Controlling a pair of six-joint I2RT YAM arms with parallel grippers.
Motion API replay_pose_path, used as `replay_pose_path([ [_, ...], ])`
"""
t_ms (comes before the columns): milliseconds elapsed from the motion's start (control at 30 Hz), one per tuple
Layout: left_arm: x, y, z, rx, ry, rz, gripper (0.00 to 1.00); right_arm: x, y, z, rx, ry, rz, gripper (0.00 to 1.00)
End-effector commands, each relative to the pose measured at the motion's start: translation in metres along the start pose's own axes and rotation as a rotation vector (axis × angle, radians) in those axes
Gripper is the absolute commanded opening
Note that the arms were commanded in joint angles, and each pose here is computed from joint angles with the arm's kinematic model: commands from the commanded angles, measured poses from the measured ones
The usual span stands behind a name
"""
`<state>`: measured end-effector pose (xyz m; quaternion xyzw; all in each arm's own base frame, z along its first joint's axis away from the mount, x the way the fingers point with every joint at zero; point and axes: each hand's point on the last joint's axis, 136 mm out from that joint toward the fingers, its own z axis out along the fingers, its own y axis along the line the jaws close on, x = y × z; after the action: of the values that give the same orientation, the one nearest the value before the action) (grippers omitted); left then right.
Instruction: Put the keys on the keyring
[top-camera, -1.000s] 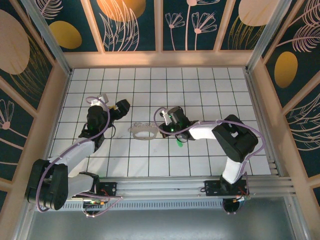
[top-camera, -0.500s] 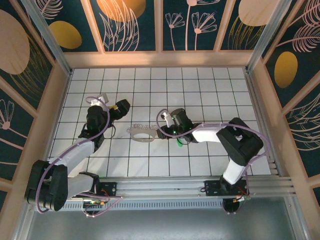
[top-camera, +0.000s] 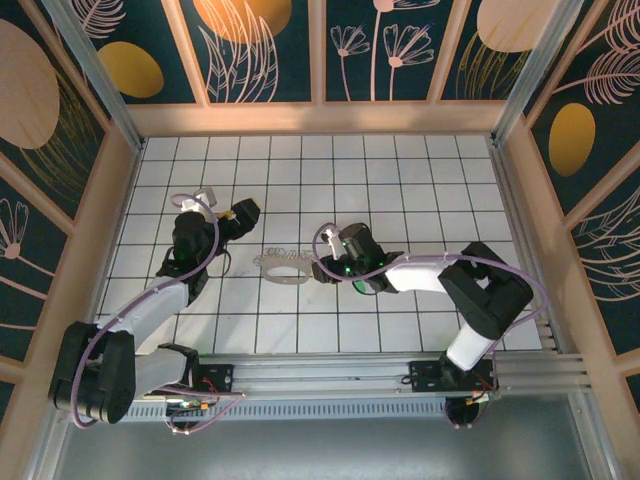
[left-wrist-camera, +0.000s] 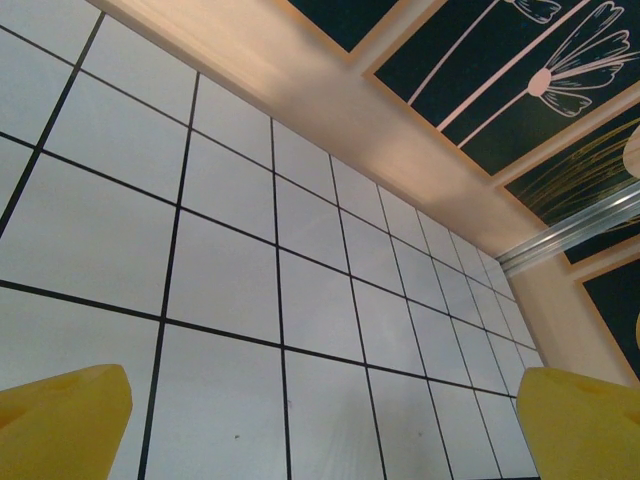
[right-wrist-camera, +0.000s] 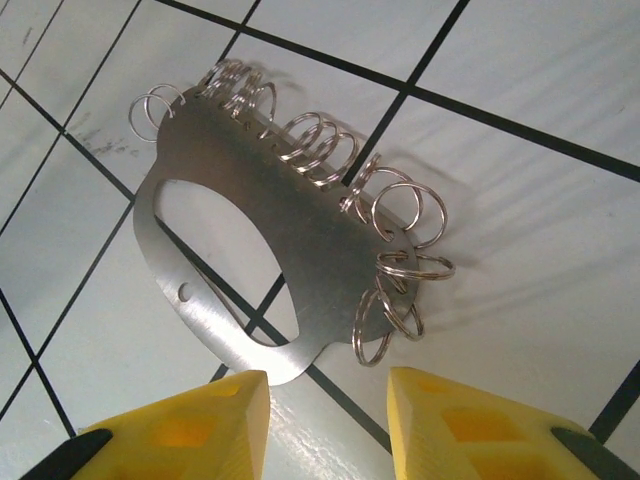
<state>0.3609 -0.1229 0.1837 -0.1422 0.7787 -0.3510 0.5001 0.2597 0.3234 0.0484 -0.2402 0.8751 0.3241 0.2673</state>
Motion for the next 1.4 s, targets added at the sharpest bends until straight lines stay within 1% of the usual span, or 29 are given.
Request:
replay_pose_path([
  [0, -0.002, -0.008, -0.004, 0.031, -0.006, 0.005, 0.99, -0.006, -0.001, 0.008, 0.012, -0.012, 0.007, 0.36],
  [433, -0.001, -0.006, -0.004, 0.024, -0.007, 0.009, 0.99, -0.008, 0.0, 0.013, 0.0, -0.005, 0.004, 0.28],
  [900, 0.0, -0.006, -0.004, 0.023, -0.005, 0.011, 0.99, -0.007, 0.001, 0.018, -0.007, 0.003, 0.002, 0.26],
  [1367, 0.001, -0.005, -0.004, 0.022, -0.003, 0.01, 0.99, -0.01, -0.004, 0.024, 0.019, 0.001, -0.002, 0.26],
])
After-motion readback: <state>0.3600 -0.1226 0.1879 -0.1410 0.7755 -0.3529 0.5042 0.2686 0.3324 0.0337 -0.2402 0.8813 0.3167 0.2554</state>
